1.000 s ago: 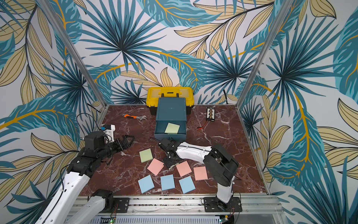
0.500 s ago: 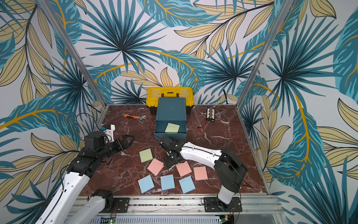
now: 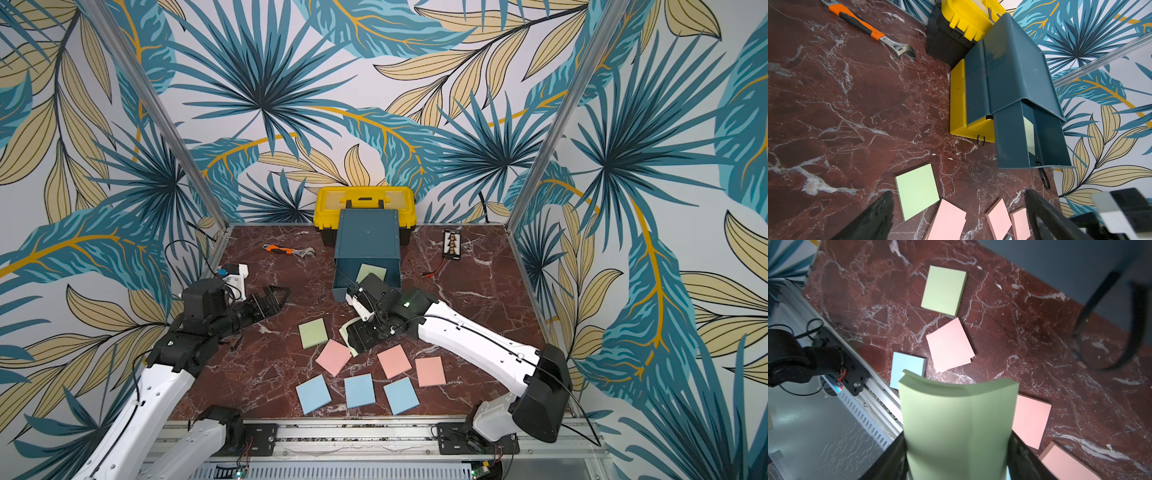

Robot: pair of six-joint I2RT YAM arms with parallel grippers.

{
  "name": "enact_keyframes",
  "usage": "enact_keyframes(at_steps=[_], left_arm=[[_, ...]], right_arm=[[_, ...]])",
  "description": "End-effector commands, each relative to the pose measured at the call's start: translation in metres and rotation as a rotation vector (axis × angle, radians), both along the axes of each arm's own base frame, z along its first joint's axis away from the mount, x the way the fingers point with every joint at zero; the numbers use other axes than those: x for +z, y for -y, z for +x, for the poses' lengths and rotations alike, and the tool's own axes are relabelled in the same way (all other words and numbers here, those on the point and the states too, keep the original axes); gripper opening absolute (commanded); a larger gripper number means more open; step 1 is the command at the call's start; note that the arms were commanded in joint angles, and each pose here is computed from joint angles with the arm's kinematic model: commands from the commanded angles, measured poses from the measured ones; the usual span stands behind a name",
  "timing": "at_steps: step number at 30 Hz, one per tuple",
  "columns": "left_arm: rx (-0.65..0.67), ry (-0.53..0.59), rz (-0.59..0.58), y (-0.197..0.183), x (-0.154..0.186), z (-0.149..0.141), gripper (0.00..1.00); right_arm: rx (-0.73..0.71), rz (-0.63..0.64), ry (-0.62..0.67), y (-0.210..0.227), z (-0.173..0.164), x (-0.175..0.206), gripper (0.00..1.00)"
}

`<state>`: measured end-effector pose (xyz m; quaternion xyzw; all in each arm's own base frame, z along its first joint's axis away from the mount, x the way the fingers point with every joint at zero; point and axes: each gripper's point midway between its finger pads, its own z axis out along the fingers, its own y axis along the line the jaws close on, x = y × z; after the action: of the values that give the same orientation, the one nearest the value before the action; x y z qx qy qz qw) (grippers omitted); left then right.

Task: Please put the sticky notes in the drawer by color
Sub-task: Pick up the sticky notes from the center of the board, then place the sticky notes in the drawer.

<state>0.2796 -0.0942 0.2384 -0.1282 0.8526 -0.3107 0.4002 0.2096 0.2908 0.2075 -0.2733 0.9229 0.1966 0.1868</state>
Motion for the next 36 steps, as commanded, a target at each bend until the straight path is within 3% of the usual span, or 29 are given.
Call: enact_keyframes(at_steps=[1,7,13,20,29,36], left_arm=[[-0.015,0.04,-0.015,0.004,0.013,0.004,1.0],[-0.019,0.049,-0.014,0.005,0.018,0.006,1.0],[-0.017,0.053,-0.005,0.004,0.021,0.006,1.0],[-0.025,0.048,0.002,0.004,0.018,0.005,1.0],[-0.013,0.038,0.025,0.0,0.008,0.0,1.0],[-0.015,0.041,0.028,0.0,0.008,0.0,1.0]], right_arm=[[-0.014,0.036,0.07,0.004,0.004,0.036,0.69],[-0.088,0.009,0.288,0.011,0.041,0.089,0.68],[-0.234,-0.058,0.443,0.025,0.089,0.108,0.68],[-0.387,-0.086,0.433,0.034,0.138,0.084,0.68],[-0.508,-0.068,0.467,0.041,0.159,0.069,0.68],[-0.529,-0.069,0.407,0.039,0.161,0.047,0.68]])
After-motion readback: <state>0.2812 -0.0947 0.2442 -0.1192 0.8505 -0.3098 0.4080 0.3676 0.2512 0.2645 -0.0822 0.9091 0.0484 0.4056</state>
